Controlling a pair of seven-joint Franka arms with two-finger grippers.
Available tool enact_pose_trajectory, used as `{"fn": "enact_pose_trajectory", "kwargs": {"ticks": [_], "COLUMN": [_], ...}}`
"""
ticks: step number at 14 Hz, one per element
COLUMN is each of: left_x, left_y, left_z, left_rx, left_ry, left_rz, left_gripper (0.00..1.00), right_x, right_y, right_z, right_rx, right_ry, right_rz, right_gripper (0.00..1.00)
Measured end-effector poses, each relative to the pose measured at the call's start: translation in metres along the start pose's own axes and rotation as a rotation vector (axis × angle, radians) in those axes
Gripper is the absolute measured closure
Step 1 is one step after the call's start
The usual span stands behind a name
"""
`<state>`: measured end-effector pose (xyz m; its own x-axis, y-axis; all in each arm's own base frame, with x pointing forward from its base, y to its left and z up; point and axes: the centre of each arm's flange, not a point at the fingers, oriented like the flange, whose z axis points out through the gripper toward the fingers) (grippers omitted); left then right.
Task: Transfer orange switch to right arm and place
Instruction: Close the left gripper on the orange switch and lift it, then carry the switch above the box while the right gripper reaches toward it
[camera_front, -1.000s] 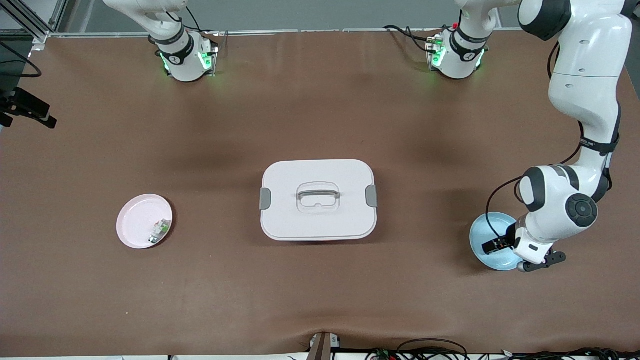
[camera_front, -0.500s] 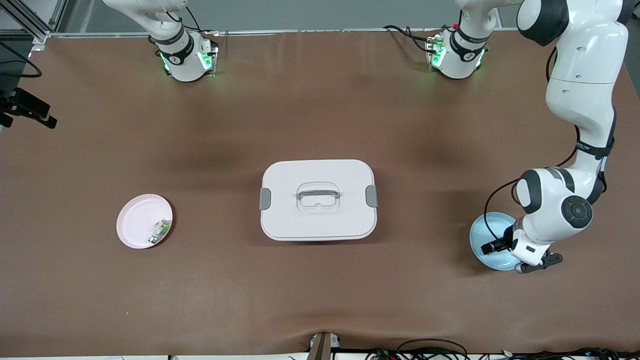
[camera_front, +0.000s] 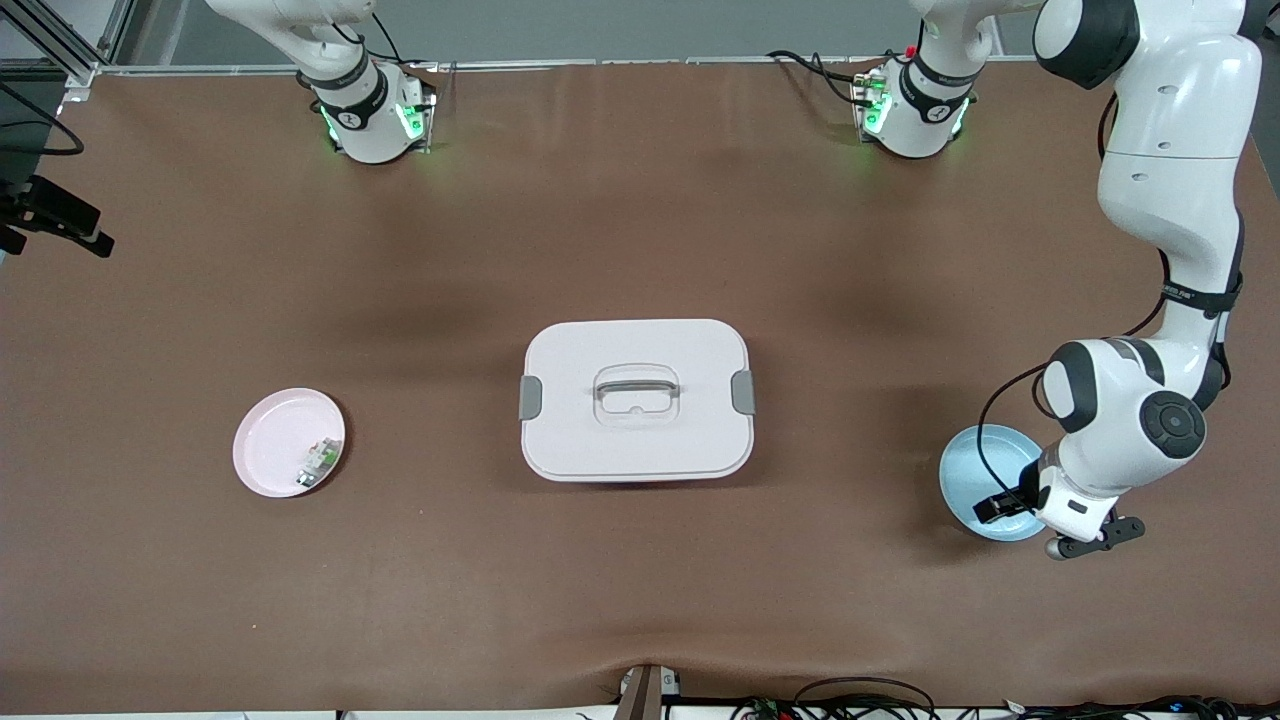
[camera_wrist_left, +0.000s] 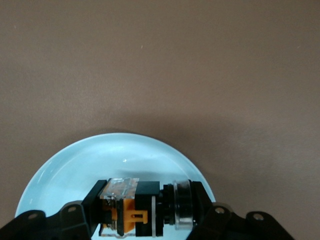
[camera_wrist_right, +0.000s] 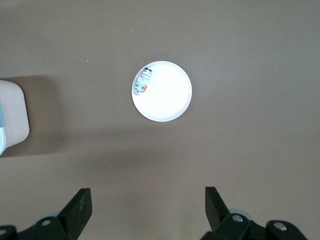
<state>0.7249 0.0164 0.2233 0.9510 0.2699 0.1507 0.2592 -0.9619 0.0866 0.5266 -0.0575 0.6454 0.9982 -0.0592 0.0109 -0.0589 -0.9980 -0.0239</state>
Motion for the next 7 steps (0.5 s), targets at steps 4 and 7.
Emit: {"fn": "enact_pose_trajectory", "kwargs": {"ticks": [4,7], "left_x": [0.002,-0.003], "left_y": [0.033,0.051], "left_z": [-0.059,-0.107], "left_rx": [-0.037,-0.081], "left_ry": [-0.025,-0.067], "left_rz": [0.021,0.007], "left_gripper": [0.27,0.27], "right_x": [0.000,0.000], "right_y": [0.000,-0.003], "right_z": [0.000,0.000], "right_rx": [0.000,0.000], "right_ry": [0.000,-0.001], "right_rz": [0.000,-0.005], "right_gripper": [0.00,0.00]}}
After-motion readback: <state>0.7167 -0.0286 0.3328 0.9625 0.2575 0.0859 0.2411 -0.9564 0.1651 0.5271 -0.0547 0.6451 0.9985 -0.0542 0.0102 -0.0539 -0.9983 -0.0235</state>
